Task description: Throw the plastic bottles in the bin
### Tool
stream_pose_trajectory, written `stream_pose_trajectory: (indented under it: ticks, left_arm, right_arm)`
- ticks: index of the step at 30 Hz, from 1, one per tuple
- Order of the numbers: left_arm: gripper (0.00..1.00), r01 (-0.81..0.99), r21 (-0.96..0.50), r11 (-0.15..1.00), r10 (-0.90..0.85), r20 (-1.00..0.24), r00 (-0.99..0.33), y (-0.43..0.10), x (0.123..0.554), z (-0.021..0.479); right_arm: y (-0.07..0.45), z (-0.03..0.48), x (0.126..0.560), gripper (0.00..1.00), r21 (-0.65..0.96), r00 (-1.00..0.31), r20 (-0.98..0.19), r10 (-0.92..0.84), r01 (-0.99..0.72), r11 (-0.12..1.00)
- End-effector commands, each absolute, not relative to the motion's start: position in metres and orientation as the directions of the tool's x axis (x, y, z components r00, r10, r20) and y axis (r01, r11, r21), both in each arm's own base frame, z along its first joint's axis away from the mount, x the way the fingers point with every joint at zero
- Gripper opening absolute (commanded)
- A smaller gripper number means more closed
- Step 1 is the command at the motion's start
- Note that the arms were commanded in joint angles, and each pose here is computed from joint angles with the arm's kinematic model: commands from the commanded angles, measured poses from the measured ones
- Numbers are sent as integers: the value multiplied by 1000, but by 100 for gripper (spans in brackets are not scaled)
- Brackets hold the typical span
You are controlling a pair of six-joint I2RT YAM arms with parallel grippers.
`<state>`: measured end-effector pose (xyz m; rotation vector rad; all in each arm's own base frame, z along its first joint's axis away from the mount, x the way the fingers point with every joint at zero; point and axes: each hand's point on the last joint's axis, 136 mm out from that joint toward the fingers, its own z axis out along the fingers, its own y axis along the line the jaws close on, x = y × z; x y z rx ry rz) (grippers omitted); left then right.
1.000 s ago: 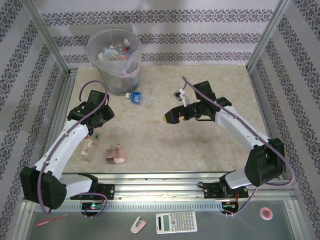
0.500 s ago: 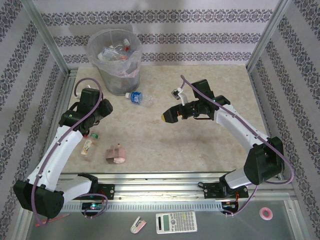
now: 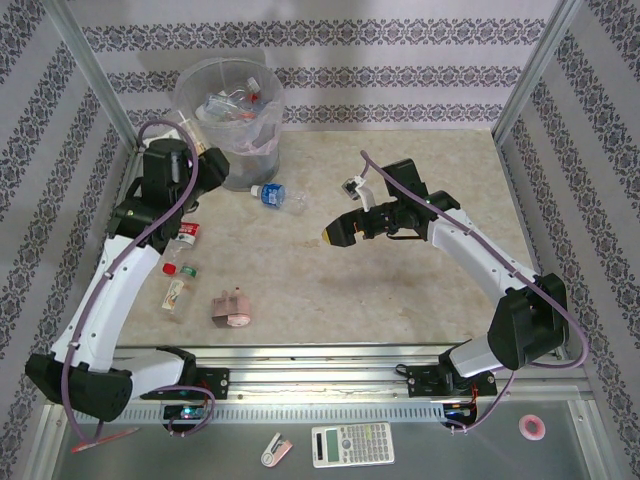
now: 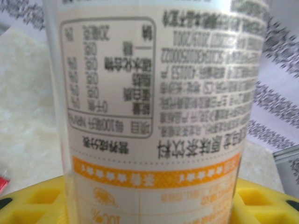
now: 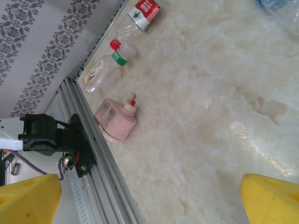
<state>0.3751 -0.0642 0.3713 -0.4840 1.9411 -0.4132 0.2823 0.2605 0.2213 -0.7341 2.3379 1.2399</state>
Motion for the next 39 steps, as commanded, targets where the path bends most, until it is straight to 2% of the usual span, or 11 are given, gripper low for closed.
stream_pose_trajectory:
  ticks: [1, 8, 13, 22, 26, 35, 39]
  left_arm:
    - [44, -22, -491, 871, -481, -843, -240, -72, 390, 432]
    - [44, 121, -449, 885, -443, -893, -81, -86, 415, 505]
    - [44, 212, -392, 895, -418, -904, 93, -91, 422, 560]
    - [43, 373, -220, 901, -385, -801, 458, -106, 396, 642]
    - [43, 377, -156, 913, -361, -738, 570, -110, 382, 658]
    - [40, 375, -83, 923, -338, -636, 694, -114, 363, 665]
    - [39, 370, -61, 927, -321, -641, 698, -119, 361, 666]
  right_arm:
    - [267, 232, 285, 98, 618, -762, -590, -267, -639, 459]
    - [267, 233, 286, 98, 613, -760, -592, -267, -640, 463]
    - [267, 233, 287, 98, 609, -761, -592, -264, -638, 471]
    - [268, 231, 290, 98, 609, -765, -588, -264, -633, 479]
    - [268, 231, 292, 98, 607, -765, -588, -264, -632, 481]
    - [270, 230, 296, 98, 608, -768, -581, -269, -630, 483]
    - [271, 230, 299, 98, 609, -769, -580, -269, -628, 484]
